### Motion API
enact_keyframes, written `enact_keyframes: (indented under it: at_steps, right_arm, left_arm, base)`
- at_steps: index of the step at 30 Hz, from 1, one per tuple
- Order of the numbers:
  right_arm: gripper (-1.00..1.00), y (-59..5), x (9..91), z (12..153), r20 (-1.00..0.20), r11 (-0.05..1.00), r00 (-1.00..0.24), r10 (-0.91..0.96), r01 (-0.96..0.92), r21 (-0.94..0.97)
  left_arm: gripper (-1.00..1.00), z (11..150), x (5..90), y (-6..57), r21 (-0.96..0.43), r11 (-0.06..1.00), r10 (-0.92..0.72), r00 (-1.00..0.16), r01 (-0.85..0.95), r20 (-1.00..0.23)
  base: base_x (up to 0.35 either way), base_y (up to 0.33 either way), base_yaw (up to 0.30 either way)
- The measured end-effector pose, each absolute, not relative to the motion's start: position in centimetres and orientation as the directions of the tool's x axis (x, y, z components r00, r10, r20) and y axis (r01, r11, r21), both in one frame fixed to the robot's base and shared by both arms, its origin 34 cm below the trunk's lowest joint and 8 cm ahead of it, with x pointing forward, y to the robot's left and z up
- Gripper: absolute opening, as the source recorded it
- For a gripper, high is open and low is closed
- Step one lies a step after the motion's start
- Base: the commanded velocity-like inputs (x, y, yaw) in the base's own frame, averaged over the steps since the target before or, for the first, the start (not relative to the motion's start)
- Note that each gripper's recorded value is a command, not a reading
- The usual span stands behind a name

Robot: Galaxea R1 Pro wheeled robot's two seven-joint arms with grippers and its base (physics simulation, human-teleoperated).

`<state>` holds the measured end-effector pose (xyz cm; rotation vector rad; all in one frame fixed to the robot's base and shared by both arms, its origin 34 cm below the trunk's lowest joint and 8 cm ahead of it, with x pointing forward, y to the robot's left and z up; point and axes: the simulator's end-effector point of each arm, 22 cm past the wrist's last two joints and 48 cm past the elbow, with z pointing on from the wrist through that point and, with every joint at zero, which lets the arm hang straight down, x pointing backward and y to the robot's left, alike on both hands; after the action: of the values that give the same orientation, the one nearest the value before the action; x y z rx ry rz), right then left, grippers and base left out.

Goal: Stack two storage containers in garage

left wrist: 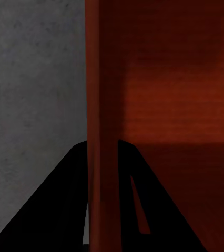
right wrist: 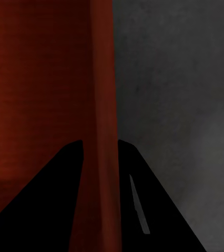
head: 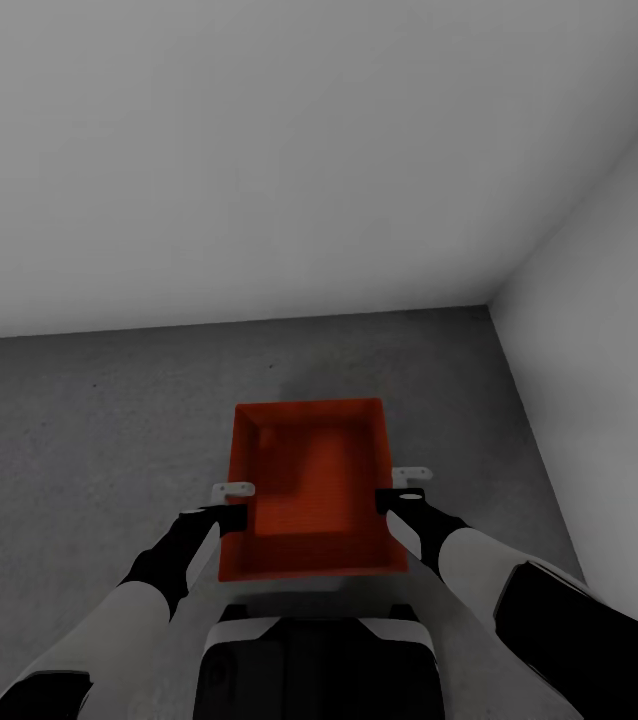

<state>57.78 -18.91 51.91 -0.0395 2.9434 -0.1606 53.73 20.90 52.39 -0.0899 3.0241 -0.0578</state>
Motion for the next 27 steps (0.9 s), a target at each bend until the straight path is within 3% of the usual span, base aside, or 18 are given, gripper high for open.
enact_keyframes:
  at_steps: [27]
  right_arm:
    - [-1.00,-18.89,57.75,51.90,-0.190,0.994,-0.981,-0.034,-0.013,-0.109]
  left_arm:
    - [-1.00,52.45,53.82,20.93,-0.040,0.998,-0.059,-0.992,-0.055,-0.113]
  base:
    - [0.000,0.000,0.000]
